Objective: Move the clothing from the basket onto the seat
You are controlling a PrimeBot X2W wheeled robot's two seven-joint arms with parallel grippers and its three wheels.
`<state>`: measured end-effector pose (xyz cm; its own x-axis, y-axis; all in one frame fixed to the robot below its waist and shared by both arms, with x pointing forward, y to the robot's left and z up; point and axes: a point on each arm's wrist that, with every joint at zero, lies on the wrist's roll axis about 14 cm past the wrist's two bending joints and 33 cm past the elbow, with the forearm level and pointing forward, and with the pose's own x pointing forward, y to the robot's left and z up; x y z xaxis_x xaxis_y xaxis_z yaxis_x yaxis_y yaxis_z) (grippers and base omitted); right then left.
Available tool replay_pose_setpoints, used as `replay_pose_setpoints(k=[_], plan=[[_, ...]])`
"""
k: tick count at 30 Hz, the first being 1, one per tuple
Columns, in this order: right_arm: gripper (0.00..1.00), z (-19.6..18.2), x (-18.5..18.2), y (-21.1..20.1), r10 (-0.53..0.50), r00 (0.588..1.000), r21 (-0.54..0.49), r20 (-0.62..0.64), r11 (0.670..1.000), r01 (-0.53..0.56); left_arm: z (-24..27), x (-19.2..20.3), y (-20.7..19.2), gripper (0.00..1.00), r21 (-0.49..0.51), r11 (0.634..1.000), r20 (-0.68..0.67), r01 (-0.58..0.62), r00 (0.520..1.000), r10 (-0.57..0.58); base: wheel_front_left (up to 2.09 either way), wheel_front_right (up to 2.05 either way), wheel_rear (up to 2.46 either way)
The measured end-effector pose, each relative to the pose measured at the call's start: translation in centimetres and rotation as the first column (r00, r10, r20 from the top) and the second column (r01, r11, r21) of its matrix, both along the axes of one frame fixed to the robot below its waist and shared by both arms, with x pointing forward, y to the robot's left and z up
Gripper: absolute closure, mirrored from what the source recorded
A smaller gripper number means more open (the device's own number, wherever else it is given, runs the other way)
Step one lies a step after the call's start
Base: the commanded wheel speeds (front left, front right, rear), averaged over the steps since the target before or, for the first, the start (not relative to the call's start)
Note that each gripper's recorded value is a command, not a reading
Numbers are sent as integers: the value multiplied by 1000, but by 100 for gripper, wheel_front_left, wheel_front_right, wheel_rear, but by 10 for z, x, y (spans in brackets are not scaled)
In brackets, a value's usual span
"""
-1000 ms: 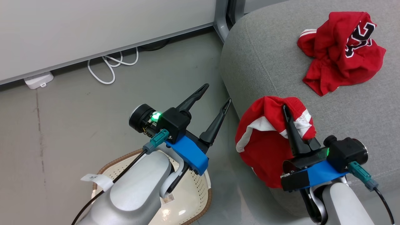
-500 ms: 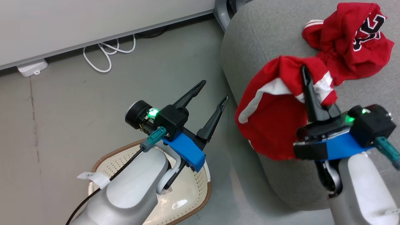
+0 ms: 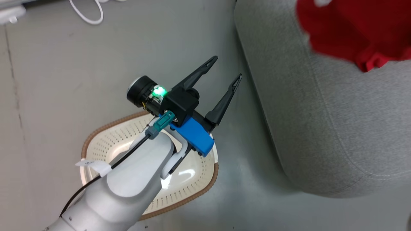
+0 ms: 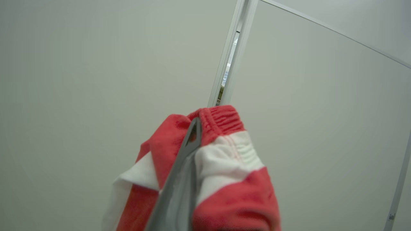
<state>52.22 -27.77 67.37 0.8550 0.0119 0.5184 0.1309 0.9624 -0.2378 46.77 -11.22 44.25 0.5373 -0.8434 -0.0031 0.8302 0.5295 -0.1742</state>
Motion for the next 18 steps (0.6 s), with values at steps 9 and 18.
replay_pose_setpoints(k=[9, 18], plan=[[100, 39, 40, -68, -158, 984, -123, 87, 978, 168, -41, 17, 3, 0, 11, 1000, -55, -5, 998, 5, 0, 0, 0], [100, 25, 51, -143, -338, 941, -191, 8, 923, 334, -74, 19, 6, 0, 31, 1000, -104, 2, 995, 1, 0, 0, 0]])
